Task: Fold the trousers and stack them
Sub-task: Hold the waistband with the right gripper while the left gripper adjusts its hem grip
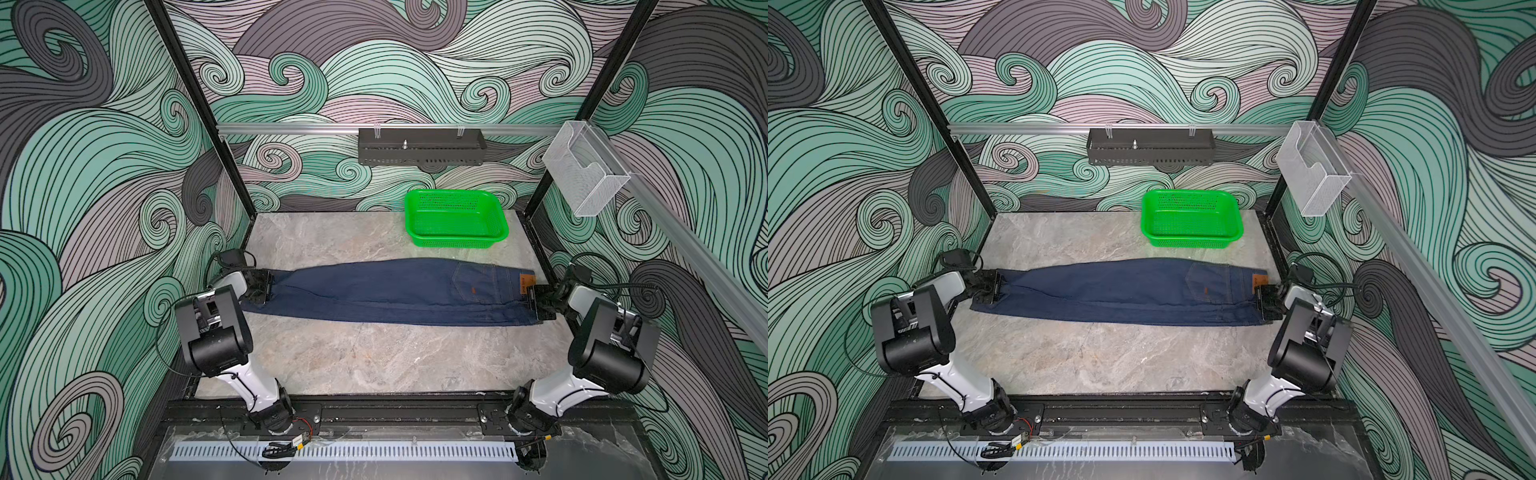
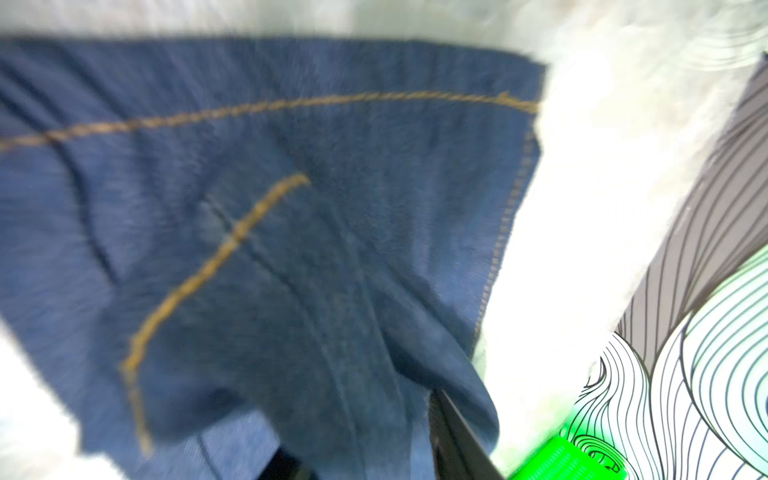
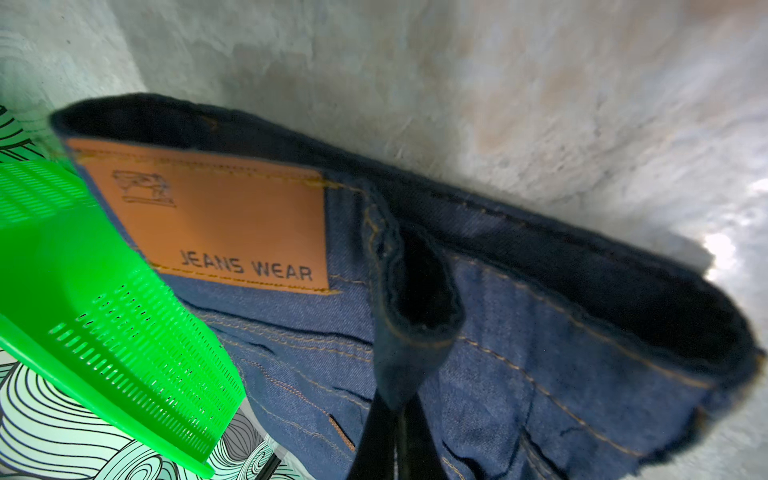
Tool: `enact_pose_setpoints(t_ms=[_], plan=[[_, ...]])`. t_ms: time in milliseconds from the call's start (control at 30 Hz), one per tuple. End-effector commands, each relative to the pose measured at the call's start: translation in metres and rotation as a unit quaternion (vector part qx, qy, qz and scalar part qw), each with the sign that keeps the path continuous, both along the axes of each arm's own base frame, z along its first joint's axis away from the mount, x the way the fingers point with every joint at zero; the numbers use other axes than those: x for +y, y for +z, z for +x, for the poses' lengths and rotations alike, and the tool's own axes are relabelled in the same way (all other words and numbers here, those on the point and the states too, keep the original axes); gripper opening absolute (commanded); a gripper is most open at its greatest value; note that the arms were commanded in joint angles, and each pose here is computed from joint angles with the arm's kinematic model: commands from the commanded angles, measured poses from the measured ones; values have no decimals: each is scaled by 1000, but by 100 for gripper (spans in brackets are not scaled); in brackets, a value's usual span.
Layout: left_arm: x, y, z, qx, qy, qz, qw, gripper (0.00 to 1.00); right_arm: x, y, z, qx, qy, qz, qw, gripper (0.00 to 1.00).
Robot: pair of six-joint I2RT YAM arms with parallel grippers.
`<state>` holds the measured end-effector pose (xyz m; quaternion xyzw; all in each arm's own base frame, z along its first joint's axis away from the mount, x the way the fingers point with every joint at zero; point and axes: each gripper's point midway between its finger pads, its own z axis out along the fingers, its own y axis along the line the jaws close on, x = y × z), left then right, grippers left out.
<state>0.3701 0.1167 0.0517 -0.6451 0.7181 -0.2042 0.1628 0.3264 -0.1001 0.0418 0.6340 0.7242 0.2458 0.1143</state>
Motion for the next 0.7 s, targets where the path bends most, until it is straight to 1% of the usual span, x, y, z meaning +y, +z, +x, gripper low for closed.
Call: enact_pose_setpoints(t_ms=[0, 133, 233, 267, 400, 500, 567, 667], plan=[[12, 13, -10, 16, -2, 28, 999, 42, 1, 8, 7, -12, 2, 4, 1000, 0], [17, 11, -10, 25, -7, 33, 999, 35, 1, 7, 7, -11, 1, 5, 1000, 0], [16, 1, -8, 35, -12, 22, 999, 34, 1, 5, 6, -10, 1, 6, 1000, 0], [15, -3, -9, 39, -13, 18, 999, 33, 1, 5, 6, -10, 1, 6, 1000, 0], [14, -5, -7, 36, -11, 15, 999, 14, 1, 7, 7, -11, 0, 6, 1000, 0], [21, 18, 4, 12, -11, 31, 999, 0, 0, 13, 10, -18, -1, 7, 1000, 0], [28, 45, 19, -15, -16, 46, 999, 0, 0, 18, 13, -23, -4, 10, 1000, 0], [38, 96, 51, -75, -29, 73, 994, 0, -3, 30, 20, -34, -9, 10, 999, 0]])
